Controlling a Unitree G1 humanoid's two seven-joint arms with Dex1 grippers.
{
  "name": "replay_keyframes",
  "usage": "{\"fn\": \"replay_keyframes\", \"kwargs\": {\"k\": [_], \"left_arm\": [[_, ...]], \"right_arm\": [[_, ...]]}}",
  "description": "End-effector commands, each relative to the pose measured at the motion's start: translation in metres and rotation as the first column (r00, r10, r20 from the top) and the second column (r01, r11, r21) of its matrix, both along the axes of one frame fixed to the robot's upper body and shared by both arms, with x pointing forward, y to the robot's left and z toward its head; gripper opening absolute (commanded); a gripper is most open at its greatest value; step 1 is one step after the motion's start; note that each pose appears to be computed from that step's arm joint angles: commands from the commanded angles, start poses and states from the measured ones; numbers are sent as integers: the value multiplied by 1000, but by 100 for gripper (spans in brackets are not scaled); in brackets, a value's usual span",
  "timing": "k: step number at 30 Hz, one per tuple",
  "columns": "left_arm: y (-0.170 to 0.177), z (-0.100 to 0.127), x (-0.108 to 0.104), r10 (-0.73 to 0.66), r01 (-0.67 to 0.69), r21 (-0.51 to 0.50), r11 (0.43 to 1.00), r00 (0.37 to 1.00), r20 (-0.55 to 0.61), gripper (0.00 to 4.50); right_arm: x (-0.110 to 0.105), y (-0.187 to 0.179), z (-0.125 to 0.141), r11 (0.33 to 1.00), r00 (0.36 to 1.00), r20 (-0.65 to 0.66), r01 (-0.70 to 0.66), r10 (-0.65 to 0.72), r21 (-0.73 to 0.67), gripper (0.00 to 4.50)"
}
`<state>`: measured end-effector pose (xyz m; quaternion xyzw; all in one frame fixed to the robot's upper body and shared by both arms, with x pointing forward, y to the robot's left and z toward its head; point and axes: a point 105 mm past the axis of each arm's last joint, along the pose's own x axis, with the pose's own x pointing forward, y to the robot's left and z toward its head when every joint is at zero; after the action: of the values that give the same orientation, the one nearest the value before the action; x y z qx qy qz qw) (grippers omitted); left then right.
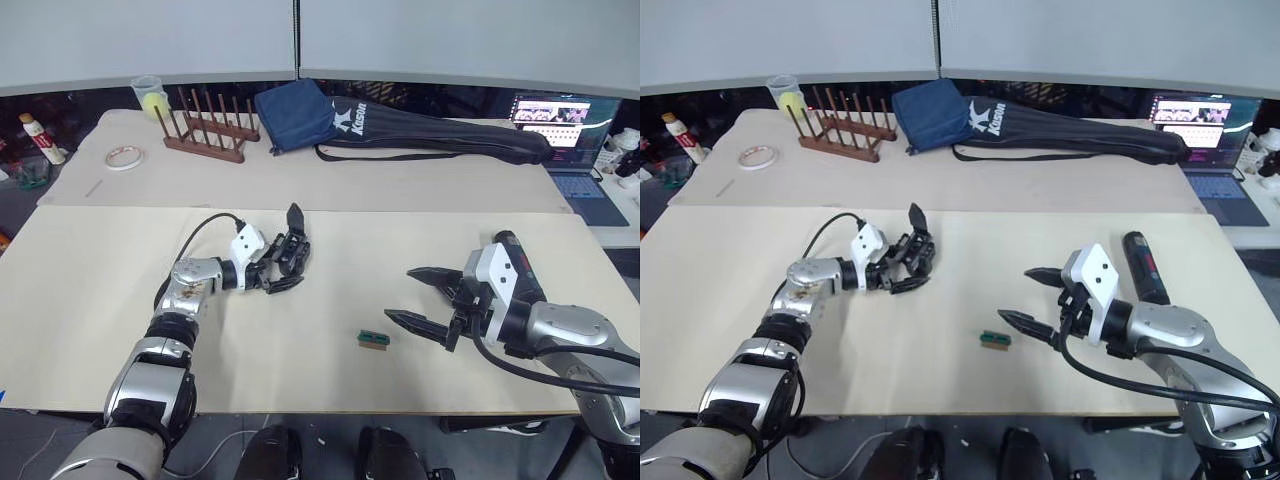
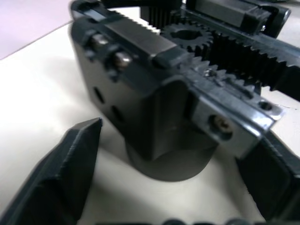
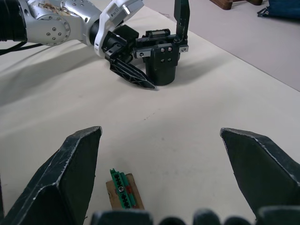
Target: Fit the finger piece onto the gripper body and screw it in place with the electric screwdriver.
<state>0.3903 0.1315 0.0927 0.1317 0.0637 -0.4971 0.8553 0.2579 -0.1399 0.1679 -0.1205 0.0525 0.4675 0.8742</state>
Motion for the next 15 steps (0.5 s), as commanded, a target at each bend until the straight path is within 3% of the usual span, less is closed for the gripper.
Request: {"fn": "replay_keyframes", "kwargs": {"k": [1, 2, 8, 10, 15], "left_arm": [[-3, 12, 0, -14, 16, -43, 999, 999, 42, 269], [-4, 13, -1, -13, 16, -55, 998, 999, 41, 230], [-21, 37, -5, 64, -52, -166, 985, 996, 68, 231], [-39, 46, -14, 99, -83, -188, 979, 992, 81, 231], [-70, 43, -43, 155, -146, -185, 972, 987, 33, 231]], "right_arm": [[-2, 2, 11, 1000, 999, 48, -13, 13, -4, 450], [-2, 2, 11, 1000, 999, 48, -15, 15, -3, 450], [-3, 5, 9, 1000, 999, 45, -18, 17, 7, 450], [-4, 4, 7, 1000, 999, 39, -12, 12, 10, 450], [-5, 2, 1, 1000, 999, 36, 3, -3, -4, 450]]}}
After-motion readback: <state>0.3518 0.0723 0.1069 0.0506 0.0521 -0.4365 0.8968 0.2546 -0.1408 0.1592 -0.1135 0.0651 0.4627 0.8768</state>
